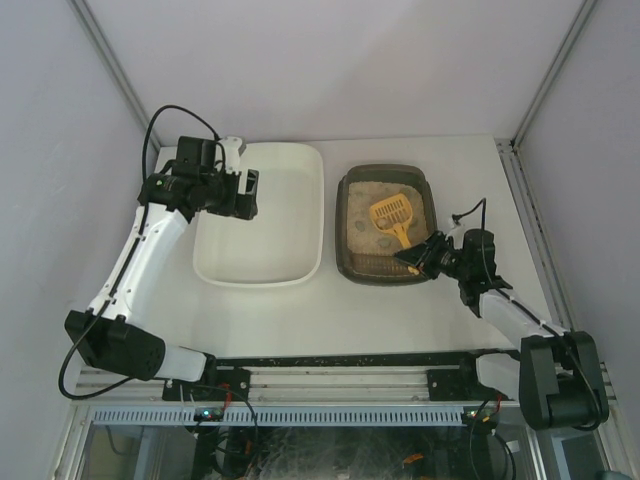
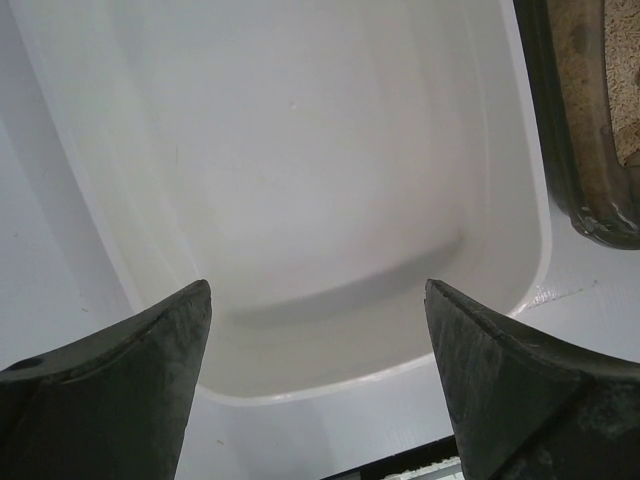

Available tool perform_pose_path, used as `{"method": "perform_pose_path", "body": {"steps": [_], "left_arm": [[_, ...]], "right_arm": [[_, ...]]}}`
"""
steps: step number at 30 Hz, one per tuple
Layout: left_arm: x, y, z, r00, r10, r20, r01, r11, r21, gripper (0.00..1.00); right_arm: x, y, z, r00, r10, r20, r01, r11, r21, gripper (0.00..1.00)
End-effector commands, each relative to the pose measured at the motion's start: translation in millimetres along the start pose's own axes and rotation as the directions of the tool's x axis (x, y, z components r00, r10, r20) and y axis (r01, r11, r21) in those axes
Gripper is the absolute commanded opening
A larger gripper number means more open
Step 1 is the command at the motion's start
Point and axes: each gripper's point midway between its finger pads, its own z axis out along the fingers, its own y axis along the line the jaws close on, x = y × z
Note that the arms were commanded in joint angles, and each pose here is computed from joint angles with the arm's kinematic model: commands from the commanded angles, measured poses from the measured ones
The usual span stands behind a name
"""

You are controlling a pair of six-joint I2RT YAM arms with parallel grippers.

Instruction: Clean the litter box

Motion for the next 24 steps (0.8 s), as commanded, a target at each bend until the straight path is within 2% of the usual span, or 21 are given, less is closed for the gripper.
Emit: {"method": "perform_pose_path", "body": {"steps": [1,4,7,11,14,18,21,24], "left_arm": [[1,-2,-6,0.999,0.031,0.024,-0.031,0.999,0.021,0.91],[3,-3,-5,0.999,0.033,0.016,-0.034,0.999,0.025,0.91],[3,-5,-5,0.999,0.032,0.013,-0.032,0.999,0.037,0.91],[3,-4,-5,0.999,0.033,0.014,-0.034,0.999,0.033,0.91],[4,-3,-6,0.999,0.037,0.015,-0.037,0.999,0.027,0.91],[4,-2,-6,0.999,0.038,0.016,-0.038,0.999,0.02,0.91],[5,-1,-6,0.999,0.038,0.014,-0.038,0.999,0.019,0.91],[4,0,-6,0.999,0.038,0.016,-0.038,0.999,0.014,0.91]], "right_arm": [[-22,8,-5,0.996,0.0,0.092,0.004,0.999,-0.049,0.0],[-8,18,2,0.999,-0.03,0.021,0.032,0.997,-0.075,0.0],[-22,16,-11,0.991,0.083,0.106,-0.062,0.98,-0.191,0.0],[-8,34,0,0.997,0.073,0.01,-0.068,0.963,-0.261,0.0],[-21,36,-12,0.989,0.125,0.082,-0.092,0.941,-0.324,0.0],[-7,50,1,0.999,0.053,0.01,-0.047,0.946,-0.32,0.0],[-22,36,-12,0.991,0.094,0.097,-0.059,0.947,-0.316,0.0],[-11,44,-6,0.998,0.036,0.049,-0.018,0.946,-0.323,0.0]]}}
